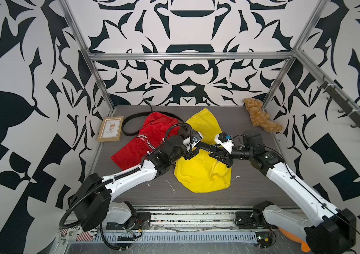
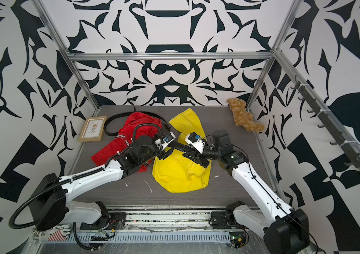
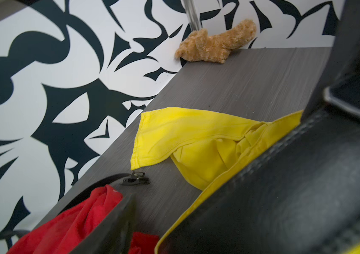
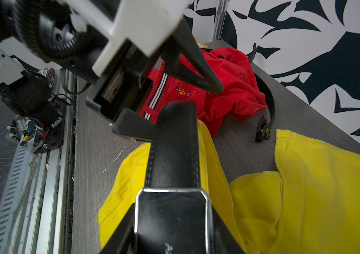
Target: Remove the belt from the trousers
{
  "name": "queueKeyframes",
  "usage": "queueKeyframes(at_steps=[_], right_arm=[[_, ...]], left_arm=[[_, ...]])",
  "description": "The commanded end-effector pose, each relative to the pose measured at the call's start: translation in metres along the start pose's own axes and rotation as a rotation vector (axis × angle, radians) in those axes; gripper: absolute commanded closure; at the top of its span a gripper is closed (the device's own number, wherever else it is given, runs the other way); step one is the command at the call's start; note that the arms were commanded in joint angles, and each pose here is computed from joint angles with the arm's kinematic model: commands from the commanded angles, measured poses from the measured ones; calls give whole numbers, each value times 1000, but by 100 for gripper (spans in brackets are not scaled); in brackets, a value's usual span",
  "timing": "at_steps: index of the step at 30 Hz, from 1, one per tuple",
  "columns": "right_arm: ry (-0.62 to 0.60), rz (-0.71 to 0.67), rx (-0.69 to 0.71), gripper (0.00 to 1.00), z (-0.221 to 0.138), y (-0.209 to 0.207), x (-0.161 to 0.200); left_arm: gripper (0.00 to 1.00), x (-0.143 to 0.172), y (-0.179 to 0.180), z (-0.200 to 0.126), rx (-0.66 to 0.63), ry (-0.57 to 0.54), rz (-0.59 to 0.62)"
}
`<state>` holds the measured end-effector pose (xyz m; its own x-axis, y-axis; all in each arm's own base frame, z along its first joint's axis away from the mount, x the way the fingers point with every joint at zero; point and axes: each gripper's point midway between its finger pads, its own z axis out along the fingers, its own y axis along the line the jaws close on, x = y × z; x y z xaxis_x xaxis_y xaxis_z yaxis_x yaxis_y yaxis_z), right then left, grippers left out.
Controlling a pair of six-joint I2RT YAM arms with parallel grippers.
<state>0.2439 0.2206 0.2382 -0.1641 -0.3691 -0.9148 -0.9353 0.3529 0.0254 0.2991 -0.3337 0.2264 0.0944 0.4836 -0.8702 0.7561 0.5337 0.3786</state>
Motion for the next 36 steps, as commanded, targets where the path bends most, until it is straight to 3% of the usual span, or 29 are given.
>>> queueKeyframes(at_steps=[1, 3, 6, 12, 19, 25, 28, 30, 32, 34, 36], right_arm=[[-67, -37, -35, 100, -6, 6, -28], [-66, -33, -37, 100, -6, 6, -27], [-67, -33, -28, 100, -6, 5, -28], [-64, -29, 5, 100, -11, 3, -25], [-81, -1, 50, 100, -20, -2, -21], [-24, 22, 39, 100, -14, -6, -12], [16, 48, 75, 100, -11, -18, -7], [27, 67, 91, 100, -7, -26, -6], [23, 55, 122, 63, -5, -32, -8], [20, -6, 184, 50, -3, -32, -11], [32, -77, 238, 46, -2, -29, -11]], left_arm=[[33, -34, -8, 10, 62, -108, 69], [48, -37, -10, 15, 80, -114, 68], [99, -33, -7, 25, 61, -83, 57], [100, -1, 29, 23, -96, 18, -44], [100, 46, 105, -26, -316, 92, -298], [100, 62, 113, -44, -374, 161, -335], [100, 41, 96, -48, -279, 103, -335], [100, 33, 76, -40, -225, 122, -283], [100, 39, 57, -28, -176, 191, -259], [100, 41, 46, -25, -149, 217, -266], [100, 42, 42, -27, -143, 230, -288]])
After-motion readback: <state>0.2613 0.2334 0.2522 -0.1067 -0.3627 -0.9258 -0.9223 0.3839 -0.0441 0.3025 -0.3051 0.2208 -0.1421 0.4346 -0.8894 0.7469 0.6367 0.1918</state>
